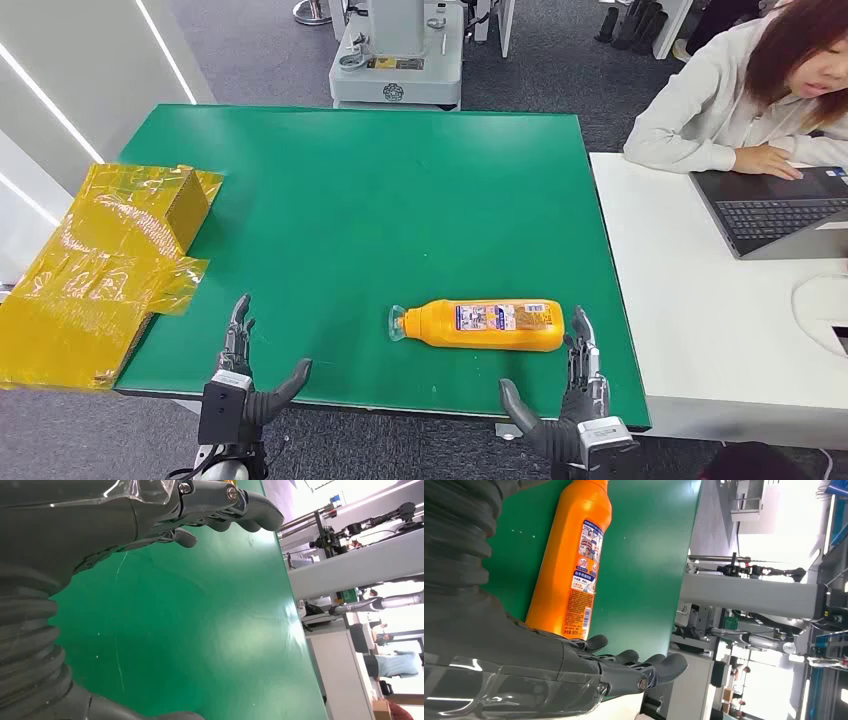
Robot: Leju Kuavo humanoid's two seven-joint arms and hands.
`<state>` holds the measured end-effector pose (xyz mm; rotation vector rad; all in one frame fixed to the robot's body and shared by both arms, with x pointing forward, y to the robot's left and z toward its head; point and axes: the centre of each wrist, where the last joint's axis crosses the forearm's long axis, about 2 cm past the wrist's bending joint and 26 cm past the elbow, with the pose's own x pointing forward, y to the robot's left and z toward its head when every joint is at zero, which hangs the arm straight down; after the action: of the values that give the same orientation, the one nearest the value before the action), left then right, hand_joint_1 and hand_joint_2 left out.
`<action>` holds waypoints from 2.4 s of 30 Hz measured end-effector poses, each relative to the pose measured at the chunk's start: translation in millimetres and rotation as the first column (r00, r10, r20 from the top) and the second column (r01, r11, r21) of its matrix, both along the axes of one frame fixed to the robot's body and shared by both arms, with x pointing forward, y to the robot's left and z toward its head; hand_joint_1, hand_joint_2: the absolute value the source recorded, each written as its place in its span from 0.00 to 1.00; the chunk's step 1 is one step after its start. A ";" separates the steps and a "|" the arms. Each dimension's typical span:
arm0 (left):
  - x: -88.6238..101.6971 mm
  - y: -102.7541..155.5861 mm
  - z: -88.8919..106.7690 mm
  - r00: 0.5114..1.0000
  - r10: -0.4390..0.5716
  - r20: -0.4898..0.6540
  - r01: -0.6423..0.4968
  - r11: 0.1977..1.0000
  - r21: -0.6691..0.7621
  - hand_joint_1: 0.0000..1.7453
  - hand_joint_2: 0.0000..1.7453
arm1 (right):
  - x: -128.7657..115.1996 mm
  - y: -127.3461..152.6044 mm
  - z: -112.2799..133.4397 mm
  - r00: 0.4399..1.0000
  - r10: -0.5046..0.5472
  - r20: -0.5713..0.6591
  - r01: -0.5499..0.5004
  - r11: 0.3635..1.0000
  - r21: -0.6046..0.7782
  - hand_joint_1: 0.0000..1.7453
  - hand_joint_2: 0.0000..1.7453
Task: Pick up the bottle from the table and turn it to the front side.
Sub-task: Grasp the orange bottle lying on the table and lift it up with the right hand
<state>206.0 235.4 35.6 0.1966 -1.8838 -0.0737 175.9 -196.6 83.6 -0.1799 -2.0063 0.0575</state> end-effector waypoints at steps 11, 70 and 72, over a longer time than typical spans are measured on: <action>0.0 0.0 0.0 1.000 0.000 0.000 0.000 1.000 0.000 0.00 1.00 | -0.2 -1.2 -1.1 1.000 0.000 -0.001 0.000 1.000 -0.001 0.00 1.00; 56.4 -36.1 14.1 0.971 -0.239 -0.015 0.238 0.970 -0.043 0.00 1.00 | 203.9 -83.1 114.2 0.724 0.082 -0.685 -0.682 0.236 -0.692 0.00 1.00; 56.3 -36.1 14.1 0.971 -0.239 -0.026 0.238 0.971 -0.040 0.00 1.00 | 205.2 -86.2 114.7 0.709 0.068 -0.702 -0.698 0.205 -0.686 0.00 1.00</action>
<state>262.3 199.3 49.7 -0.0570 -1.8697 -0.2042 381.1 -282.8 198.3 -0.3090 -1.1038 1.5522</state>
